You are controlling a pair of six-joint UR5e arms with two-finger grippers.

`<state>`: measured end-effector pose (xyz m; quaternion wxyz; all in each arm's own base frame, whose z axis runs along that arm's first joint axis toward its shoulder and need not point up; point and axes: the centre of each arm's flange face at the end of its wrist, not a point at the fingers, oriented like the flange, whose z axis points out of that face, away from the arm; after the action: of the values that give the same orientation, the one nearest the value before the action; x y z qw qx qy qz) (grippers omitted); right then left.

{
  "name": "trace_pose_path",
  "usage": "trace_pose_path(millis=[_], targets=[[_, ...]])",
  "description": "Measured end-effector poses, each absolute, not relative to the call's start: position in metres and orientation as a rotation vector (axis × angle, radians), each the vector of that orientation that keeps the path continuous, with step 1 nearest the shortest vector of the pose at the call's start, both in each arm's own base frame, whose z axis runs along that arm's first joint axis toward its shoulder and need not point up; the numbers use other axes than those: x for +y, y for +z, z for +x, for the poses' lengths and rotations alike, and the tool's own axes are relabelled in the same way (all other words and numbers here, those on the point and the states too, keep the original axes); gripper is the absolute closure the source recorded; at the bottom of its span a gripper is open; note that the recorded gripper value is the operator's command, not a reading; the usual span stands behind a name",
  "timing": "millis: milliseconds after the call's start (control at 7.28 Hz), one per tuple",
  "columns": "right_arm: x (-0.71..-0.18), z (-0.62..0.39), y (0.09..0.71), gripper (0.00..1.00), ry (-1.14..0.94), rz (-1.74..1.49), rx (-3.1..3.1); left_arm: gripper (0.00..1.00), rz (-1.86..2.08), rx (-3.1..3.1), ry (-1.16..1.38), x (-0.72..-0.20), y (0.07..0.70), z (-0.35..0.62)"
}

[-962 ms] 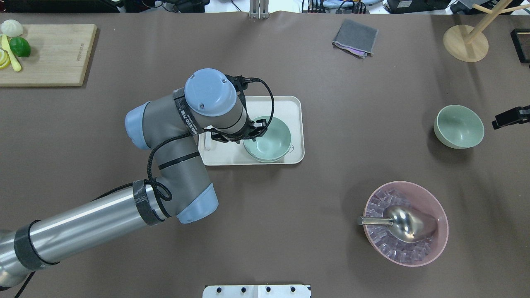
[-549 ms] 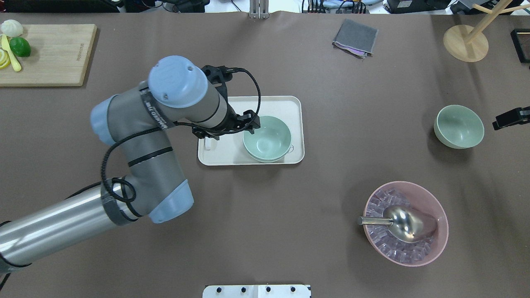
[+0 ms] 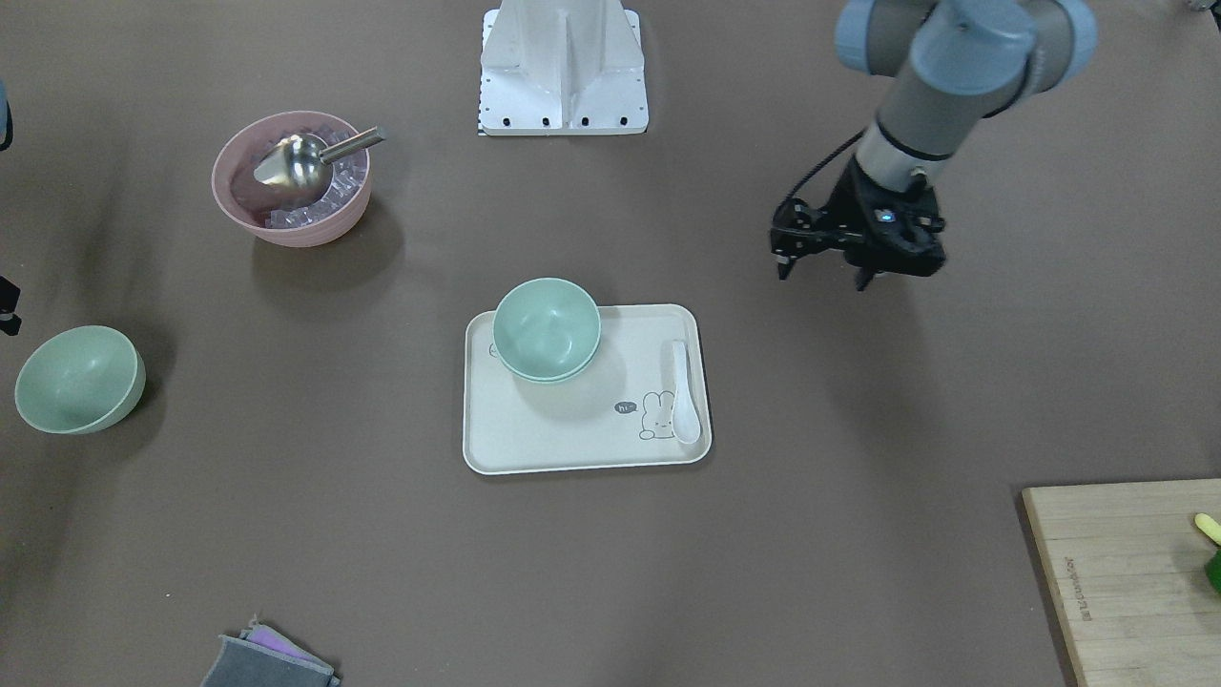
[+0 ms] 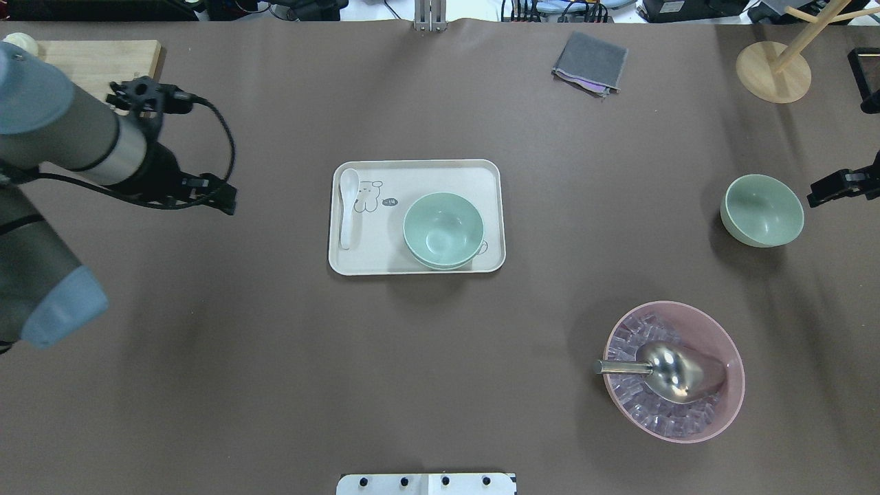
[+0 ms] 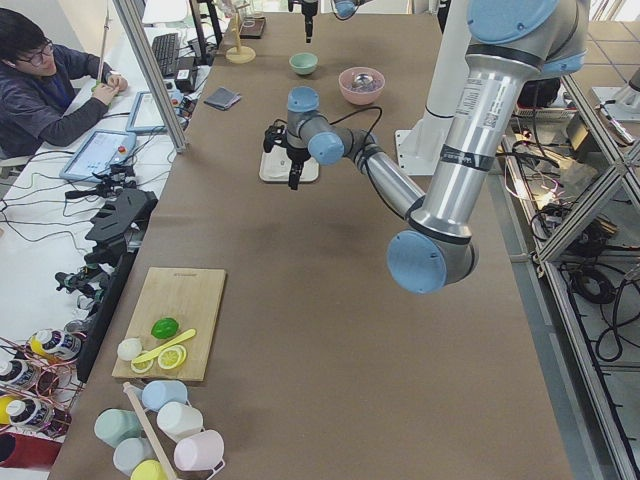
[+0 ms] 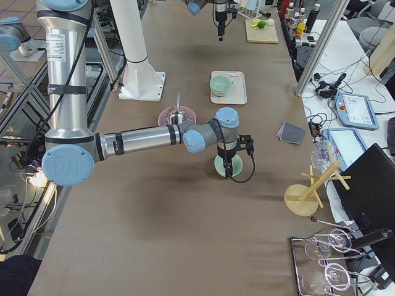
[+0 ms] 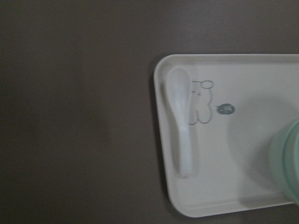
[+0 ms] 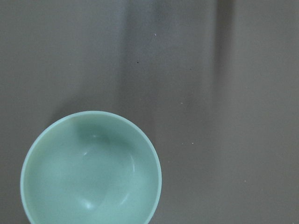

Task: Stack green bowls together

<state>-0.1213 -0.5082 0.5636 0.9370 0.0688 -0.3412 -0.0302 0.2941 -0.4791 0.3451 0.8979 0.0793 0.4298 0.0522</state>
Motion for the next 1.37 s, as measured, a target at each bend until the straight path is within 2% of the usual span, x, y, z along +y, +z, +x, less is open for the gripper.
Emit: trace_pose_path(millis=[412,962,1236,1374], targets=[[-0.546,-0.142,0.57,0.26,-0.039,0.117,-0.697,0.02,0.011,0.887,0.07,-0.477,0.444,0.215],[-0.535,-0.168,0.602,0.3,0.036,0.131,-0.756,0.02,0.006,0.881,0.069,-0.476,0.457,0.204],[-0.519,-0.162,0.62,0.47,0.04,0.129,-0.756,0.02,0.007,0.883,0.07,-0.477,0.455,0.205],[-0.513,-0.16,0.625,0.61,0.042,0.128,-0.755,0.02,0.007,0.883,0.07,-0.477,0.455,0.206]])
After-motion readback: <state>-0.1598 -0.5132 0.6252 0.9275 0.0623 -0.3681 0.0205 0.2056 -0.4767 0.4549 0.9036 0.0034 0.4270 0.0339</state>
